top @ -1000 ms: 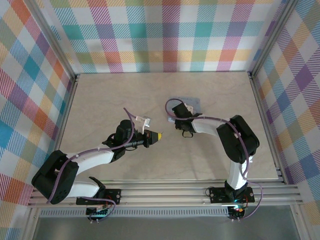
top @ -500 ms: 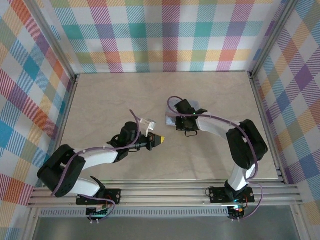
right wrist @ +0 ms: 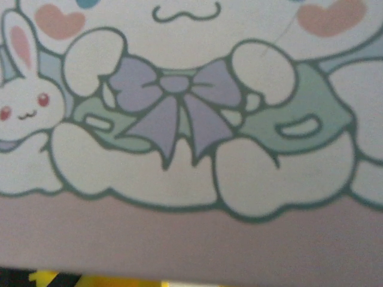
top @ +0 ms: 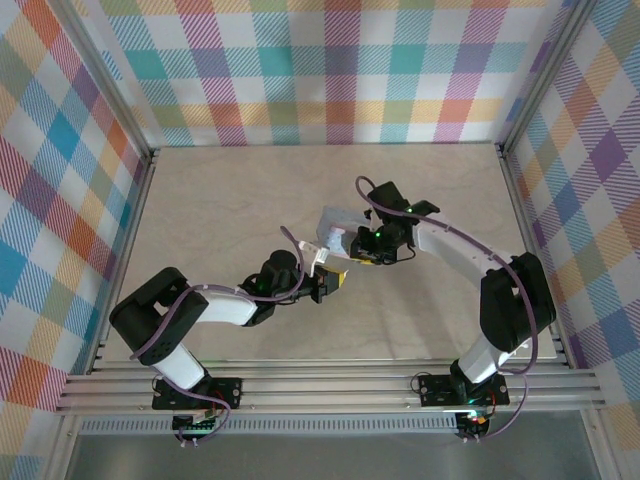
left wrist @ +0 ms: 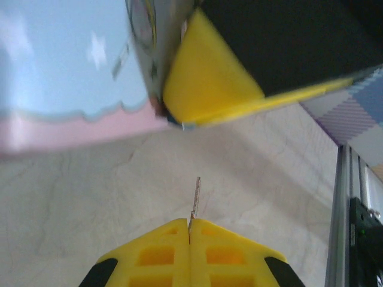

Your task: Unlock the padlock with the key

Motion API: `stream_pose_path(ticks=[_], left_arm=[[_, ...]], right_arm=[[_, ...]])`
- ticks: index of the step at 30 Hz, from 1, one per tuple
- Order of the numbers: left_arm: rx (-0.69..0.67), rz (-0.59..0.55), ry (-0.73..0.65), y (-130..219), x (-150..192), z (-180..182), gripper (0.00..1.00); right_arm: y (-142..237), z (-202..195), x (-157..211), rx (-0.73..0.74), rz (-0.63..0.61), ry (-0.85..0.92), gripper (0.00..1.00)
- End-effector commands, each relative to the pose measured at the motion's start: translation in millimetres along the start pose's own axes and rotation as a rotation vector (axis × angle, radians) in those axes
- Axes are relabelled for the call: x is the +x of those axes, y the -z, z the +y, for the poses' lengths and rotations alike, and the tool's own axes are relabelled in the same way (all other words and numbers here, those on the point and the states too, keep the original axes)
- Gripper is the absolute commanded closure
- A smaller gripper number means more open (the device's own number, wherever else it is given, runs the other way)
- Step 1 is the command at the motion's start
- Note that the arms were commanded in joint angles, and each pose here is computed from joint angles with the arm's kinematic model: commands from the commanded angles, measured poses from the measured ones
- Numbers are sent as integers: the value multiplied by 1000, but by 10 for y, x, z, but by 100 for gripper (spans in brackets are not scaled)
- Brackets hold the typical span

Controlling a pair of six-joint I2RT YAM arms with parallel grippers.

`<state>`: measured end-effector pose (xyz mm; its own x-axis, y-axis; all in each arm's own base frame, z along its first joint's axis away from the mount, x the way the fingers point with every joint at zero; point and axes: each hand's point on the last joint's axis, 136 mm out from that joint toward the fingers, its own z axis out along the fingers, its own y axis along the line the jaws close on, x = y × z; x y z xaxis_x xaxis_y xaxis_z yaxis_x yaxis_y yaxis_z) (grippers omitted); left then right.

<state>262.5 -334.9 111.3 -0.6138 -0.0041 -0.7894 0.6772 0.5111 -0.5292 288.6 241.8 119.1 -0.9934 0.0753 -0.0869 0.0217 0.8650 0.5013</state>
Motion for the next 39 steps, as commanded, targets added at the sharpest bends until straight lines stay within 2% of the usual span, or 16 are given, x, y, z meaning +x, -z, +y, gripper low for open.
stream_pose_path(ticks=[1, 10, 19, 25, 39], left_arm=[[5, -98, -47, -10, -206, -49, 100], [47, -86, -46, -115, -147, -62, 100], [82, -140, 25, -38, -206, 25, 100], [100, -116, 57, -20, -128, 64, 100], [104, -147, 70, 9, -251, 28, 100]], right_arm=[[138, 273, 26, -126, 53, -23, 100], [58, 330, 7, -197, 107, -81, 100], [63, 281, -40, -188, 97, -89, 100], [40, 262, -52, -198, 92, -91, 100], [25, 251, -30, -206, 104, -86, 100]])
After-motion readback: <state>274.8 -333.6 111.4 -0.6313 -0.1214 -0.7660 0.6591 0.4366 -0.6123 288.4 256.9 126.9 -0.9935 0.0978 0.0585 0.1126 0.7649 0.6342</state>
